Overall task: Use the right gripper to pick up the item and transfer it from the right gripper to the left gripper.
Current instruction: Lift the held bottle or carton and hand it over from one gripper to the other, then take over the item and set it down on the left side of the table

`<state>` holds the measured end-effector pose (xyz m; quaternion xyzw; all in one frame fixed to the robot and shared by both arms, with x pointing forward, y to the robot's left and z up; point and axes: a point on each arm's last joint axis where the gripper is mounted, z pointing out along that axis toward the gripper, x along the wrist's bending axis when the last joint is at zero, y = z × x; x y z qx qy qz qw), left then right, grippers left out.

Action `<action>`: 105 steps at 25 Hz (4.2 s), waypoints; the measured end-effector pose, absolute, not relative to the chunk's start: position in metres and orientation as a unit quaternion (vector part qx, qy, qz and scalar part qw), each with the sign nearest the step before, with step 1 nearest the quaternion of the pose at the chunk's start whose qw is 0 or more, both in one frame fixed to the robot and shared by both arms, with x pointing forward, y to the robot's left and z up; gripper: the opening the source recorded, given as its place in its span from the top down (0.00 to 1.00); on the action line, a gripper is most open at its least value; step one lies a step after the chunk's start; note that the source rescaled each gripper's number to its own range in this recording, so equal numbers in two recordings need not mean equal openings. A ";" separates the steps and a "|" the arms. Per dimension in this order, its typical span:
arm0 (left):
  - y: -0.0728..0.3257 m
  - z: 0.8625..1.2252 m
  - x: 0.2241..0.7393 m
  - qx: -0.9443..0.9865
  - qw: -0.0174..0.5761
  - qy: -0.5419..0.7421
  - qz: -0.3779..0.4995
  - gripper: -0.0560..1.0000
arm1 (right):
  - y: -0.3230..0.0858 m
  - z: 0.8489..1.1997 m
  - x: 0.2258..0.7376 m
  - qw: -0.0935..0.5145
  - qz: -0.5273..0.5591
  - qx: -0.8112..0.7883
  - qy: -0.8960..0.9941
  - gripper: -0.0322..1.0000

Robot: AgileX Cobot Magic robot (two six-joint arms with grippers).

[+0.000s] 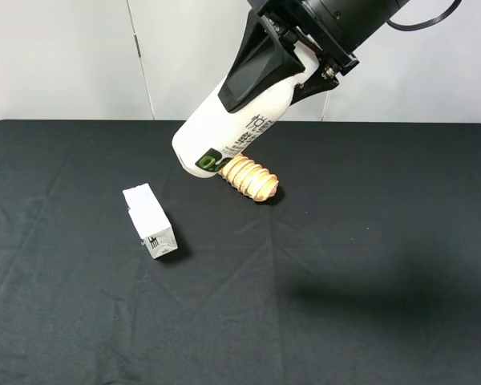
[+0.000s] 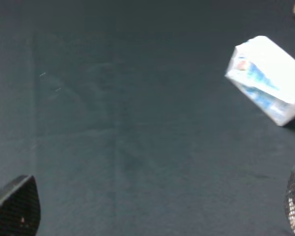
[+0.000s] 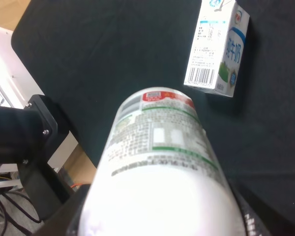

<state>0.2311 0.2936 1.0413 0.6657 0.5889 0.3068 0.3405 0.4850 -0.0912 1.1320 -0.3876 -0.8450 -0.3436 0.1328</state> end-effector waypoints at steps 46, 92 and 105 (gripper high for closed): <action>0.135 1.075 0.400 0.892 0.378 0.164 0.189 0.00 | -0.071 1.126 0.501 0.176 -0.372 -0.334 -0.848 0.95; 0.114 1.062 0.423 0.887 0.380 0.163 0.206 0.94 | -0.069 1.131 0.497 0.199 -0.383 -0.335 -0.837 0.04; 0.114 1.062 0.423 0.887 0.380 0.163 0.207 0.94 | -0.079 1.134 0.500 0.131 -0.345 -0.327 -0.870 0.02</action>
